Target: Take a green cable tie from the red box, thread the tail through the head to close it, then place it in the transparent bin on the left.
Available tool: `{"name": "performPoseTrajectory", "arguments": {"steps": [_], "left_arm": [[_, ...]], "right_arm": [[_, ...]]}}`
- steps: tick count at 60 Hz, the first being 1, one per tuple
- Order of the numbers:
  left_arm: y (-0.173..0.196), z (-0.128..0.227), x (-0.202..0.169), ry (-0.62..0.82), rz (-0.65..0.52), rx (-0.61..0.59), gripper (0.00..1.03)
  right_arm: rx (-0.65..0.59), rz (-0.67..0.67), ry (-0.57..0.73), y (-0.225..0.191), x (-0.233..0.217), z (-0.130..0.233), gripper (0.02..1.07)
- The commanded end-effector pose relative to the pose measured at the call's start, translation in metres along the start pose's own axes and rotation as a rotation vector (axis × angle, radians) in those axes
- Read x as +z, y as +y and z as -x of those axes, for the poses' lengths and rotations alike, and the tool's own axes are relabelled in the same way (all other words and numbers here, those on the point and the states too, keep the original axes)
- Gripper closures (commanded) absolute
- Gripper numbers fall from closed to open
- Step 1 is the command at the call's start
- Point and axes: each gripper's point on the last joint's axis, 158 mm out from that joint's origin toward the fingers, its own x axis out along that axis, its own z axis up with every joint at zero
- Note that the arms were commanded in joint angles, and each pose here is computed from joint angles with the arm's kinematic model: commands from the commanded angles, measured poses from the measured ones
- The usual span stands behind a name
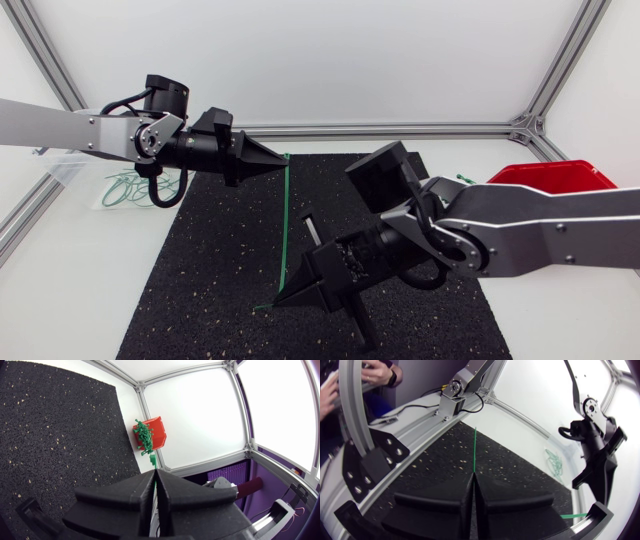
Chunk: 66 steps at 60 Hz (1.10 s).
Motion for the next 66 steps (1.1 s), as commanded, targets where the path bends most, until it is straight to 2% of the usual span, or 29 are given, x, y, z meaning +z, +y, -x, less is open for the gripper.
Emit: {"name": "performPoseTrajectory", "arguments": {"steps": [1, 8, 14, 24, 37, 58, 66], "left_arm": [[0.002, -0.001, -0.008, 0.006, -0.012, 0.012, 0.99], [0.0, -0.002, -0.01, 0.003, -0.023, 0.019, 0.99], [-0.003, -0.005, -0.013, 0.005, -0.041, 0.031, 0.99], [-0.002, -0.011, -0.018, 0.013, -0.06, 0.051, 0.99], [-0.003, -0.015, -0.021, 0.012, -0.089, 0.072, 0.99], [-0.011, -0.014, -0.029, -0.008, -0.241, 0.109, 0.99], [-0.014, -0.015, -0.031, -0.008, -0.253, 0.111, 0.99]], "right_arm": [[0.049, -0.12, -0.023, -0.002, 0.009, 0.007, 1.01], [0.115, -0.249, -0.077, -0.002, 0.027, 0.028, 1.01], [0.112, -0.379, -0.132, -0.022, 0.04, 0.046, 1.02], [0.135, -0.608, -0.11, -0.049, 0.03, 0.063, 1.01], [0.218, -0.876, -0.094, -0.056, 0.03, 0.077, 1.02], [0.227, -0.956, -0.16, -0.061, 0.059, 0.109, 1.02], [0.21, -1.052, -0.162, -0.069, 0.065, 0.12, 1.02]]}}
